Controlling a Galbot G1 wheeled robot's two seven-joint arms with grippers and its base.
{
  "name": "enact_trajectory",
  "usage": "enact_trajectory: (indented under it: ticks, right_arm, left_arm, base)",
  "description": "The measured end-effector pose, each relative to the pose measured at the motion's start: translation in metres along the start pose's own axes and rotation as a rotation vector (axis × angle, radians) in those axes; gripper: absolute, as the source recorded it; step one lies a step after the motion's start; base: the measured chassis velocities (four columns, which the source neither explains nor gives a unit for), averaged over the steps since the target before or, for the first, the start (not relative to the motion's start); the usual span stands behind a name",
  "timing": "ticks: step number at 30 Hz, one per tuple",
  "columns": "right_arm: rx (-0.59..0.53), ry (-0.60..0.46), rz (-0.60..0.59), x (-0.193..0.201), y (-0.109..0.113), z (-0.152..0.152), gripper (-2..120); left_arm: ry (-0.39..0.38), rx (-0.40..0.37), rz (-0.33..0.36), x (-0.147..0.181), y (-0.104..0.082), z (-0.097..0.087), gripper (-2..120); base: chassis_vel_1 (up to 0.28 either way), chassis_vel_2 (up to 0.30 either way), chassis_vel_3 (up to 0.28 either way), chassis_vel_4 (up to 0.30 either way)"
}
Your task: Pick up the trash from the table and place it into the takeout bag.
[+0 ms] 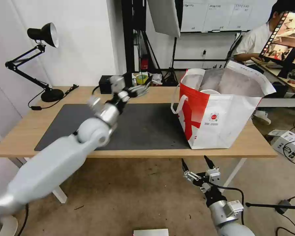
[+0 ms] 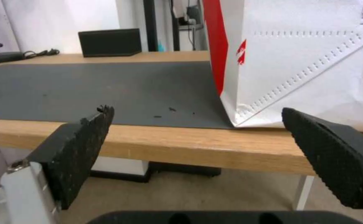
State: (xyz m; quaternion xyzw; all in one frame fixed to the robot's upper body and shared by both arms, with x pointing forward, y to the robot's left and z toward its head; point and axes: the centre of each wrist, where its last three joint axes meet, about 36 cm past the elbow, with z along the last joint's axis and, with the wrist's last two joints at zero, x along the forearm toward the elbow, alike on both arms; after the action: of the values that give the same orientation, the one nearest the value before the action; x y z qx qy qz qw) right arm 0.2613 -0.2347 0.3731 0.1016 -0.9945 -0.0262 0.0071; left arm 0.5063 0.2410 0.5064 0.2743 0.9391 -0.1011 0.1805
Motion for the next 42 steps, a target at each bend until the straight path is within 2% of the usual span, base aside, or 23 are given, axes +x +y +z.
enact_trajectory:
  ticks: [2, 3, 5, 8, 10, 13, 18, 20, 25, 26, 30, 33, 41, 42]
  right_arm:
    - [0.0, 0.0, 0.0, 0.0, 0.0, 0.0, 100]
    - [0.0, 0.0, 0.0, 0.0, 0.0, 0.0, 100]
    - [0.0, 0.0, 0.0, 0.0, 0.0, 0.0, 100]
    - [0.0, 0.0, 0.0, 0.0, 0.0, 0.0, 100]
    - [0.0, 0.0, 0.0, 0.0, 0.0, 0.0, 100]
    - [0.0, 0.0, 0.0, 0.0, 0.0, 0.0, 100]
    - [0.0, 0.0, 0.0, 0.0, 0.0, 0.0, 100]
    - [0.0, 0.0, 0.0, 0.0, 0.0, 0.0, 100]
    - [0.0, 0.0, 0.0, 0.0, 0.0, 0.0, 100]
    - [0.0, 0.0, 0.0, 0.0, 0.0, 0.0, 100]
    - [0.0, 0.0, 0.0, 0.0, 0.0, 0.0, 100]
    - [0.0, 0.0, 0.0, 0.0, 0.0, 0.0, 100]
    - [0.0, 0.0, 0.0, 0.0, 0.0, 0.0, 100]
    - [0.0, 0.0, 0.0, 0.0, 0.0, 0.0, 100]
  left_arm:
    - [-0.009, -0.022, -0.018, 0.027, 0.012, 0.002, 115]
    - [-0.009, -0.022, -0.018, 0.027, 0.012, 0.002, 115]
    - [-0.009, -0.035, -0.04, 0.051, 0.02, 0.002, 113]
    - [-0.01, -0.036, -0.058, 0.068, 0.025, 0.007, 111]
    - [-0.006, -0.035, -0.064, 0.072, 0.026, 0.01, 110]
    - [-0.006, -0.023, -0.089, 0.09, 0.025, 0.027, 101]
    - [-0.005, -0.015, -0.1, 0.102, 0.022, 0.035, 100]
    - [-0.004, -0.012, -0.127, 0.122, 0.023, 0.041, 100]
    - [-0.006, -0.036, -0.192, 0.161, 0.031, 0.041, 100]
    - [-0.006, -0.036, -0.192, 0.161, 0.031, 0.041, 100]
    - [0.0, -0.087, -0.222, 0.184, 0.037, 0.044, 100]
    - [0.029, -0.104, -0.274, 0.213, 0.038, 0.046, 100]
    - [0.094, -0.137, -0.333, 0.259, 0.038, 0.046, 100]
    - [0.117, -0.137, -0.365, 0.275, 0.034, 0.047, 100]
  base:
    - [0.0, 0.0, 0.0, 0.0]
    - [0.0, 0.0, 0.0, 0.0]
    - [0.0, 0.0, 0.0, 0.0]
    - [0.0, 0.0, 0.0, 0.0]
    - [0.0, 0.0, 0.0, 0.0]
    - [0.0, 0.0, 0.0, 0.0]
    - [0.0, 0.0, 0.0, 0.0]
    - [0.0, 0.0, 0.0, 0.0]
    - [0.0, 0.0, 0.0, 0.0]
    - [0.0, 0.0, 0.0, 0.0]
    - [0.0, 0.0, 0.0, 0.0]
    - [0.0, 0.0, 0.0, 0.0]
    - [0.0, 0.0, 0.0, 0.0]
    - [0.0, 0.0, 0.0, 0.0]
